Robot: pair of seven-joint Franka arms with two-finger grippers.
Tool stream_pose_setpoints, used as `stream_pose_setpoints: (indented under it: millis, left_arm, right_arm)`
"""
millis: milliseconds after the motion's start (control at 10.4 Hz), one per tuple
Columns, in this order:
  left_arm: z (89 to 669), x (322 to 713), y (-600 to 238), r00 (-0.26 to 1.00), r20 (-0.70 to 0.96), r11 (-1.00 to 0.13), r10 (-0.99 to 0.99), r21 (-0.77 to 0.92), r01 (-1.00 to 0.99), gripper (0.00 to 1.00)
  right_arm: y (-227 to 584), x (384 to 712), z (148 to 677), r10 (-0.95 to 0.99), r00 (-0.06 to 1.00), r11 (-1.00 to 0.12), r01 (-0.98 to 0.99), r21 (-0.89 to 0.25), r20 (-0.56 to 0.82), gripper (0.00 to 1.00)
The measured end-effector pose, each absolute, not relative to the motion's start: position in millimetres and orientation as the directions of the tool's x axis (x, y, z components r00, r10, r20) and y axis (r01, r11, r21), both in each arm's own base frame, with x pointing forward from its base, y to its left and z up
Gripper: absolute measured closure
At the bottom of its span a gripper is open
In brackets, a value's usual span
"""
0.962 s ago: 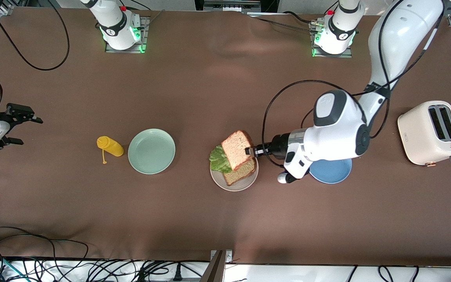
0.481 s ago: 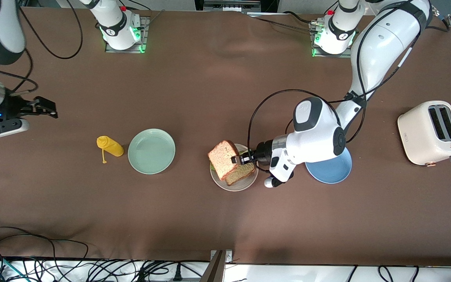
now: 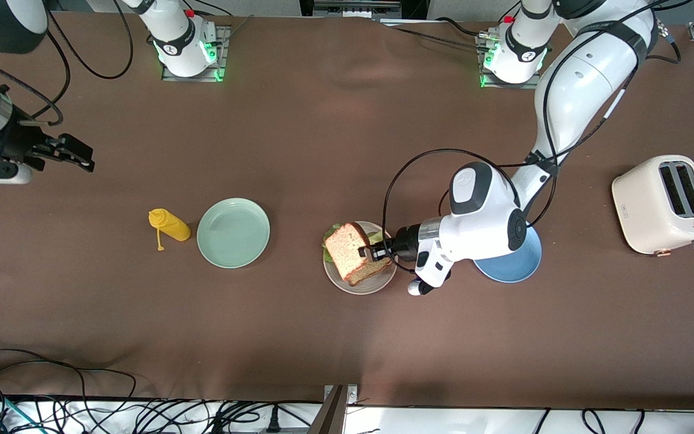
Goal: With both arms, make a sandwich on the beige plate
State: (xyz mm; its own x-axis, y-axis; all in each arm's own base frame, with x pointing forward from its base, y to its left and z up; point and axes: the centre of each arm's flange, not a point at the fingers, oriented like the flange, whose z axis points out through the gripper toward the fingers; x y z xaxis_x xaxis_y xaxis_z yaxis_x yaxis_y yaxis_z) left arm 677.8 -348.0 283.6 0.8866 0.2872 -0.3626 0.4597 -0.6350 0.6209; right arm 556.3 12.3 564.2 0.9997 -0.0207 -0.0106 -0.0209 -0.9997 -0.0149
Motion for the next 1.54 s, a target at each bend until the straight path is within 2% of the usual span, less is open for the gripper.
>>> stream_pose_setpoints:
  millis: [674, 770, 1347, 1540]
  left_arm:
    - [248.0, 678.1, -344.8, 0.867, -0.394, -0.628, 0.305, 0.601, 0.494, 0.9]
    - [246.7, 680.6, -340.6, 0.866, -0.391, -0.629, 0.313, 0.598, 0.497, 0.81]
    - [258.7, 702.2, -312.1, 0.861, -0.363, -0.604, 0.357, 0.613, 0.509, 0.01]
    - [268.1, 709.3, -296.3, 0.858, -0.358, -0.598, 0.369, 0.615, 0.514, 0.0]
  right_arm:
    - [14.2, 559.1, 562.9, -0.024, 0.999, -0.999, -0.025, -0.036, -0.027, 0.0]
    - [14.9, 559.4, 562.7, -0.023, 0.999, -0.999, -0.024, -0.035, -0.03, 0.0]
    - [12.9, 561.8, 575.0, -0.022, 1.0, -1.0, -0.022, 0.0, -0.01, 0.0]
    - [10.1, 563.1, 577.4, -0.028, 1.0, -1.0, -0.028, 0.0, -0.004, 0.0]
